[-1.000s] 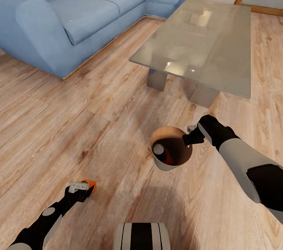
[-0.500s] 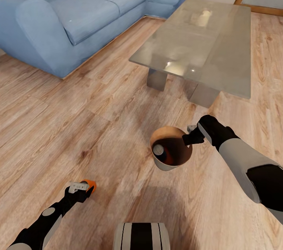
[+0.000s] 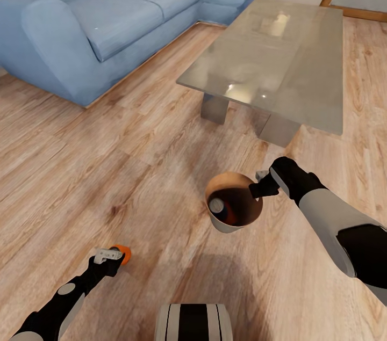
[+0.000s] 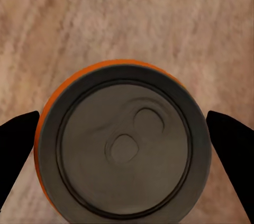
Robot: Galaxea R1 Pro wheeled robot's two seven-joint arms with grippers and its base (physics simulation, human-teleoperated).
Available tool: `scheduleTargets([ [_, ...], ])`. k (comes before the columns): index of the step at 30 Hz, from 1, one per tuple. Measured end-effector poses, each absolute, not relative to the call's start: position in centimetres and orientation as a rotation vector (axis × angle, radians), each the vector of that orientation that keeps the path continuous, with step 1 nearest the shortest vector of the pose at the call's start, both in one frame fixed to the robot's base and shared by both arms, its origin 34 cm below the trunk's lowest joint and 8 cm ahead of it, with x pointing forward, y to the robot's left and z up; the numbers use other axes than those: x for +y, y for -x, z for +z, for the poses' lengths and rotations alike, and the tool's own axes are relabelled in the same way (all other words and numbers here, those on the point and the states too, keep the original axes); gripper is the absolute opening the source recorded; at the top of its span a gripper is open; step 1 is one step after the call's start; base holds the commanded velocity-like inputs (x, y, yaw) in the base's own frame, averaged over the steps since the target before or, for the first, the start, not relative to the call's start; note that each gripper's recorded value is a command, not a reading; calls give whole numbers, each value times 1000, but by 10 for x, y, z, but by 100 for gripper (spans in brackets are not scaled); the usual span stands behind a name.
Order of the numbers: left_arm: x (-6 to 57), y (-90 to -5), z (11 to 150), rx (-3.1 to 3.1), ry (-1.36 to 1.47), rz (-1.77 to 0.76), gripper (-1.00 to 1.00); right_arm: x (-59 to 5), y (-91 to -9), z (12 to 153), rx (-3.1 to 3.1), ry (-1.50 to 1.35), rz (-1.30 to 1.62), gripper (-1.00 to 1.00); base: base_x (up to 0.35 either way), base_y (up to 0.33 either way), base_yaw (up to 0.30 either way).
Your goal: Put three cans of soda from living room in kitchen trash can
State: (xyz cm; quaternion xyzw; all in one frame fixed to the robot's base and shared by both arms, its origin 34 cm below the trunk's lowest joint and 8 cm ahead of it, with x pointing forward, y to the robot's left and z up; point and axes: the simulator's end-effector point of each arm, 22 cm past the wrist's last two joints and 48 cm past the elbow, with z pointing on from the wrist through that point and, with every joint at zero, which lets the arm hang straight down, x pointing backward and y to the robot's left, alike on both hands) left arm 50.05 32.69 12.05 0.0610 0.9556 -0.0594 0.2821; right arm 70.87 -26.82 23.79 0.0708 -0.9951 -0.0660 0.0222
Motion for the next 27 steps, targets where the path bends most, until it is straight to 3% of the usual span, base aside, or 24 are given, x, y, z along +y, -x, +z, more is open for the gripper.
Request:
scheduleTargets([
  [27,326,-531,160,2477,-168,-148,-100,-253,-734,295,-3180,-302,-112,-100,0,0,0],
])
